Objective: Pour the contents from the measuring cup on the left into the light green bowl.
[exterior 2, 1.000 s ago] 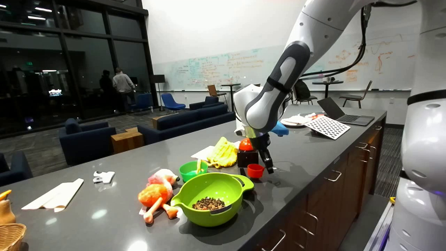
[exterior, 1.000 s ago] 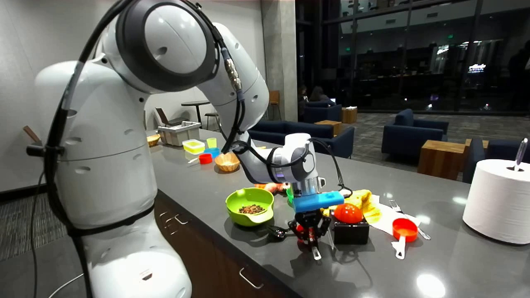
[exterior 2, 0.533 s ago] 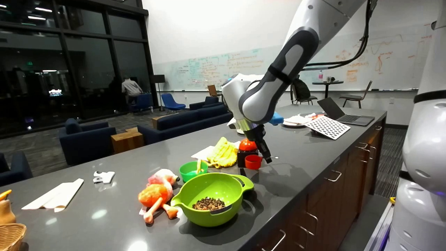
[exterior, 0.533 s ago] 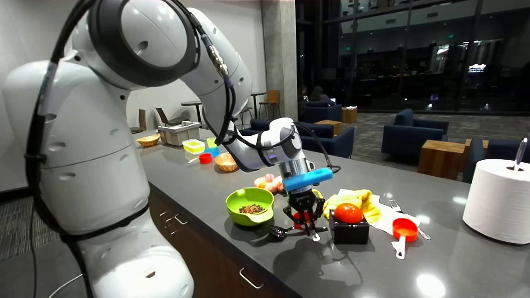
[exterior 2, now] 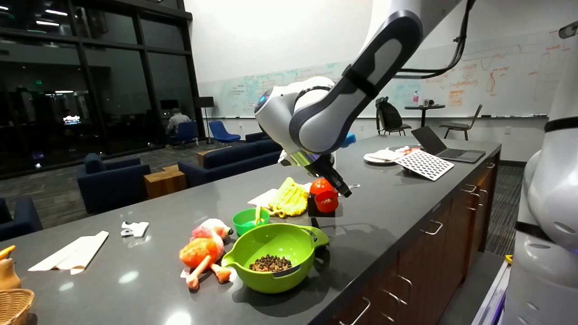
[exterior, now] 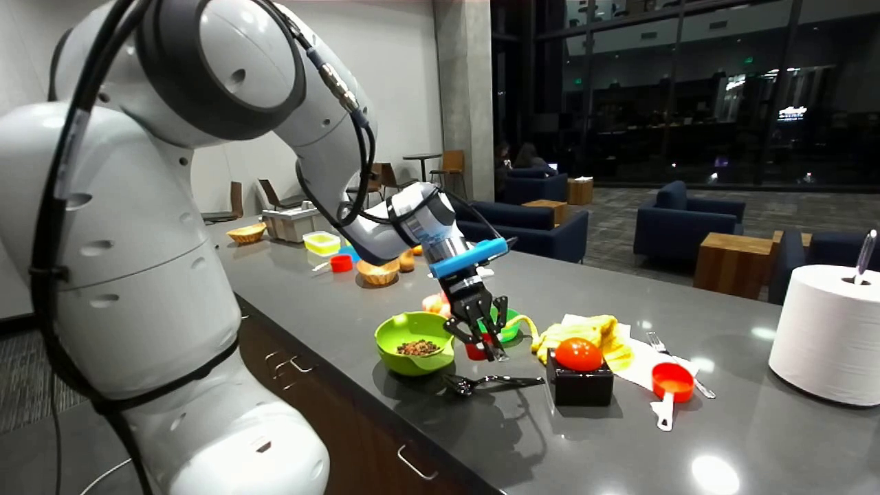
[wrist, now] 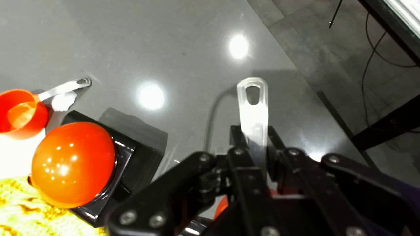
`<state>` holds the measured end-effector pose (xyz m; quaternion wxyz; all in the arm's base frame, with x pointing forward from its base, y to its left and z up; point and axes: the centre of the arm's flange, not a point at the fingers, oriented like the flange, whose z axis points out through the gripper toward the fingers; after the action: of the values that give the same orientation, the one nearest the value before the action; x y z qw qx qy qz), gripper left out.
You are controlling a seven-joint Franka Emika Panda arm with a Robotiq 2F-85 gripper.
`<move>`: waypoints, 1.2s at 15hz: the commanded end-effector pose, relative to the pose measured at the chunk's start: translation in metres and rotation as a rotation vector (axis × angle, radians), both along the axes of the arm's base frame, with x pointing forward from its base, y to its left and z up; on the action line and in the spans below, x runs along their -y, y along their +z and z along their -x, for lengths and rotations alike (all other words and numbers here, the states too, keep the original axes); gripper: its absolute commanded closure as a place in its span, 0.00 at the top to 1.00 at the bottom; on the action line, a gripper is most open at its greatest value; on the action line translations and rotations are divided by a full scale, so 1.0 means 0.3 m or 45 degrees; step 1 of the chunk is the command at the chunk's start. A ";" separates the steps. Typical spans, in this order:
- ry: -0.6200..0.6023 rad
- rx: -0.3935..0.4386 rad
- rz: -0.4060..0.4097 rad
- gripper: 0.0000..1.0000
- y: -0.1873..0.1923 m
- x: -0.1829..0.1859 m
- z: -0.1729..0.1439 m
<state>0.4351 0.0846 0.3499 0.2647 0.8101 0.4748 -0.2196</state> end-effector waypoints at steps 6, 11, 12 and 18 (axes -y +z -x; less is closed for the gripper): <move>0.106 -0.097 0.324 0.04 0.060 -0.260 0.001; 0.134 -0.183 0.487 0.04 0.030 -0.368 -0.062; 0.131 -0.210 0.517 0.04 0.011 -0.387 -0.077; 0.137 -0.349 0.627 0.04 -0.100 -0.520 -0.153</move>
<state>0.4604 0.2113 0.3273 0.3893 0.6734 0.4872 -0.3969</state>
